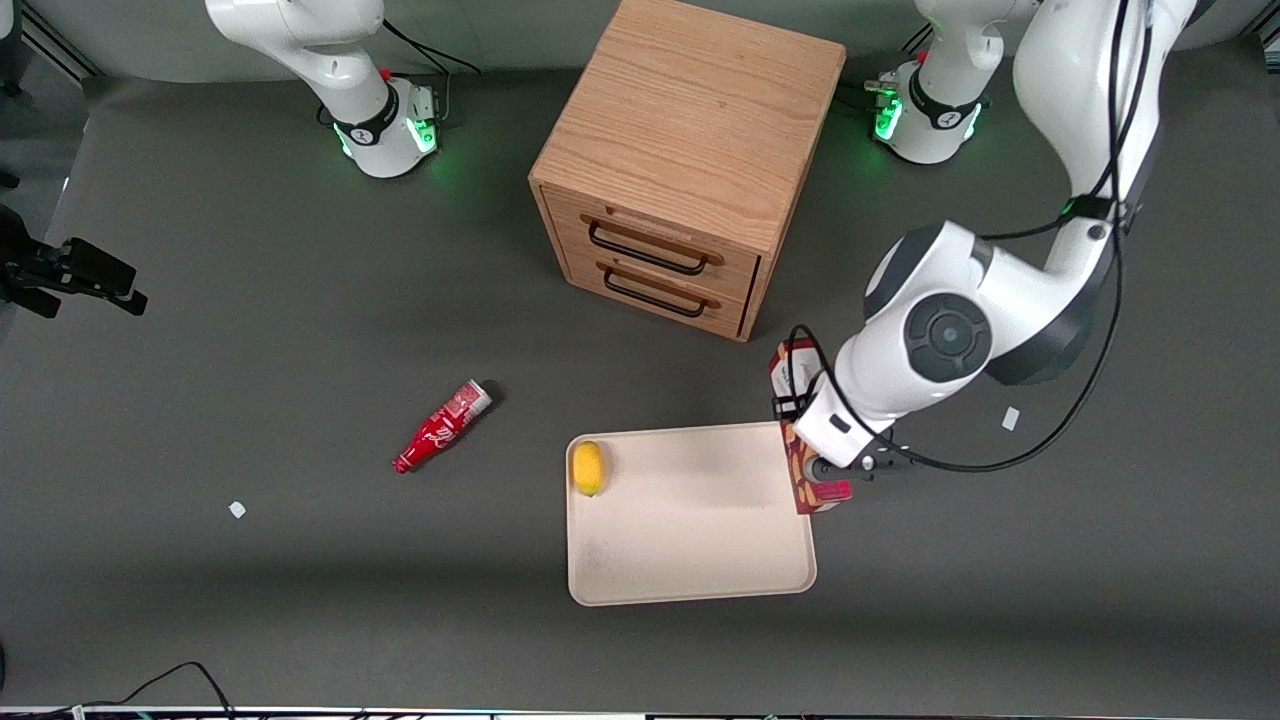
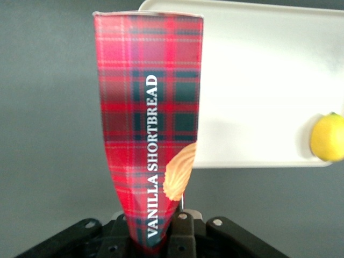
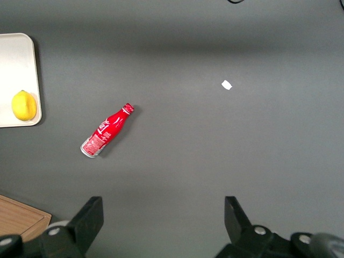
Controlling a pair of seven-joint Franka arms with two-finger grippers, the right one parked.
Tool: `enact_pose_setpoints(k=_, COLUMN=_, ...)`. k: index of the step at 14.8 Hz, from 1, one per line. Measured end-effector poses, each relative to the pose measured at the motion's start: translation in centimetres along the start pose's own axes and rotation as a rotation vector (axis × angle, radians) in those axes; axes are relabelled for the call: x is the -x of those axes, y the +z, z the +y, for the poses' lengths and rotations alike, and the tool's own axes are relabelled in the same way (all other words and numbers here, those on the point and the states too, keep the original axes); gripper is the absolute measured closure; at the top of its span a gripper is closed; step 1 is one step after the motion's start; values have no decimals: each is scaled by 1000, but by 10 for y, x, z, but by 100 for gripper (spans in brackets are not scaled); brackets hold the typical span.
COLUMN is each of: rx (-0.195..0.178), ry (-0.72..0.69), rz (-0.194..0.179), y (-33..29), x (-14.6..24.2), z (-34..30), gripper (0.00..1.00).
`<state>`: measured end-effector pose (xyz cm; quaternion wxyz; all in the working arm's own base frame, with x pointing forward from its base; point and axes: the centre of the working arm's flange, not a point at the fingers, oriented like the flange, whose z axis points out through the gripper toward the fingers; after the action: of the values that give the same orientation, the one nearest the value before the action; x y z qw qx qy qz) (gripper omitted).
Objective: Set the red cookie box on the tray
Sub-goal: 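Lower the cookie box onto the tray and open the left gripper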
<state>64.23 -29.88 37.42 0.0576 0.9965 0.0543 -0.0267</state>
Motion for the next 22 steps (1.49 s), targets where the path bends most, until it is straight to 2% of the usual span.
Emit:
enact_pose_setpoints(k=2, rx=-9, ry=-4, rz=39, y=32, x=-10, z=-1, gripper=80)
enact_pose_setpoints(k=5, rx=-17, ry=8, rz=61, y=76, x=-15, z=-1, gripper=80)
enact_pose_setpoints(k=8, rx=-10, ry=20, rz=106, y=102, x=-20, z=2, gripper=80)
enact_pose_setpoints(k=12, rx=-16, ry=39, rz=125, y=118, x=-22, z=1, gripper=80)
enact_pose_setpoints(k=14, rx=-7, ry=43, rz=139, y=120, x=-23, z=2, gripper=80)
enact_pose_setpoints(k=17, rx=-3, ry=42, rz=139, y=126, x=-24, z=1, gripper=80)
enact_pose_setpoints(k=19, rx=-3, ry=41, rz=136, y=130, x=-25, z=0, gripper=63)
enact_pose_setpoints(k=22, rx=0, ry=37, rz=140, y=127, x=-26, z=-1, gripper=32)
